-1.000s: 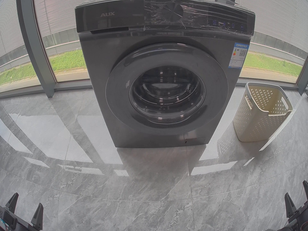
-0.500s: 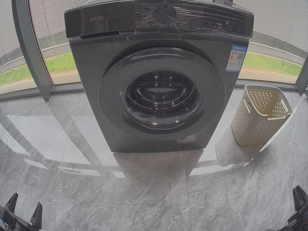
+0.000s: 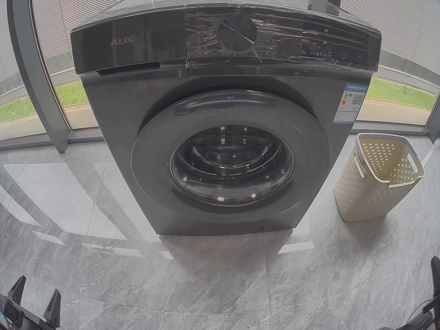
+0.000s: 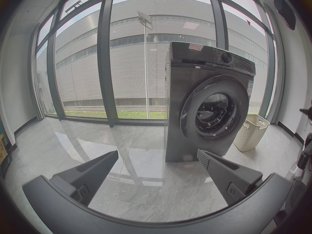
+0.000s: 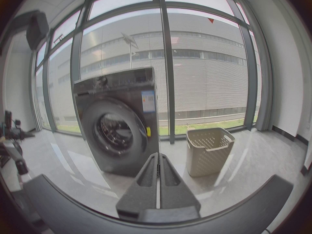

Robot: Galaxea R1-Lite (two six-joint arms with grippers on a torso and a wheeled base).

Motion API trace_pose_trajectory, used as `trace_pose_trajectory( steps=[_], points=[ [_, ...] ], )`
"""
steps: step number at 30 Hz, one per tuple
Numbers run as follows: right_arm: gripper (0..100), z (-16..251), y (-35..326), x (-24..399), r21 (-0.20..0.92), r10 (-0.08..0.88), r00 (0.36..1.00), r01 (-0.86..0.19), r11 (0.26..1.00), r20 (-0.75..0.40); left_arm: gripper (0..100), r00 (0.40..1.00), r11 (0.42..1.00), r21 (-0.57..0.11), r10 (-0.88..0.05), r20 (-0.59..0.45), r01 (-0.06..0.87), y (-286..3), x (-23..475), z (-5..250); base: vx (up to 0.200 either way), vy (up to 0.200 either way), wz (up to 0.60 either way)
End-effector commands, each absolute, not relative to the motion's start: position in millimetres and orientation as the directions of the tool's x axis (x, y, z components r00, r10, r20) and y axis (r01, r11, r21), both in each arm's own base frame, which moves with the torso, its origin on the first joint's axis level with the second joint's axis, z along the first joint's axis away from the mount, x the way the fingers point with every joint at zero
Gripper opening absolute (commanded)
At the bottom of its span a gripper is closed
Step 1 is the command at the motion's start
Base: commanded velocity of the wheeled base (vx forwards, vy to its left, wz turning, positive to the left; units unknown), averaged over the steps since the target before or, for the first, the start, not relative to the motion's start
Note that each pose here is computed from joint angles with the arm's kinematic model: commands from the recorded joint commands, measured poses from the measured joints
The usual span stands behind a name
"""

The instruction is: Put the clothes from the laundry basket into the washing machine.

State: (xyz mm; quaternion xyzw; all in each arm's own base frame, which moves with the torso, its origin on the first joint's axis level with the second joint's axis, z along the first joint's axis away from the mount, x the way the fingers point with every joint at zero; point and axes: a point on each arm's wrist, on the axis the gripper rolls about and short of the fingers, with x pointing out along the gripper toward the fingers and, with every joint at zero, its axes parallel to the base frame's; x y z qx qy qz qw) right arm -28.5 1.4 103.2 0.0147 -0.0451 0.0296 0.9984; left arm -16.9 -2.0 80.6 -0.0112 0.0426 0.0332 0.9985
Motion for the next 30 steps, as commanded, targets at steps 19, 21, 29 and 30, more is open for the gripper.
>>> trace_pose_trajectory(
  steps=[19,21,29,30],
  points=[
    [0,142,50,117,0.367,0.611,0.752,-0.511,0.777,-0.247,100,0.993,0.998,-0.011,0.065,-0.101,-0.067,-2,-16,77,0.021,0.0,0.0],
    [0,141,55,125,0.364,0.621,0.742,-0.522,0.771,-0.251,100,0.993,0.998,-0.011,0.065,-0.101,-0.067,-2,-16,77,0.2,0.0,0.0],
    [0,136,67,155,0.325,0.616,0.745,-0.533,0.781,-0.258,100,0.993,0.998,-0.015,0.065,-0.103,-0.067,-2,-16,77,0.2,0.0,0.0],
    [0,136,68,158,0.321,0.615,0.744,-0.534,0.782,-0.261,100,0.993,0.998,-0.015,0.065,-0.103,-0.067,-2,-16,77,0.0,0.0,0.0]
  ],
)
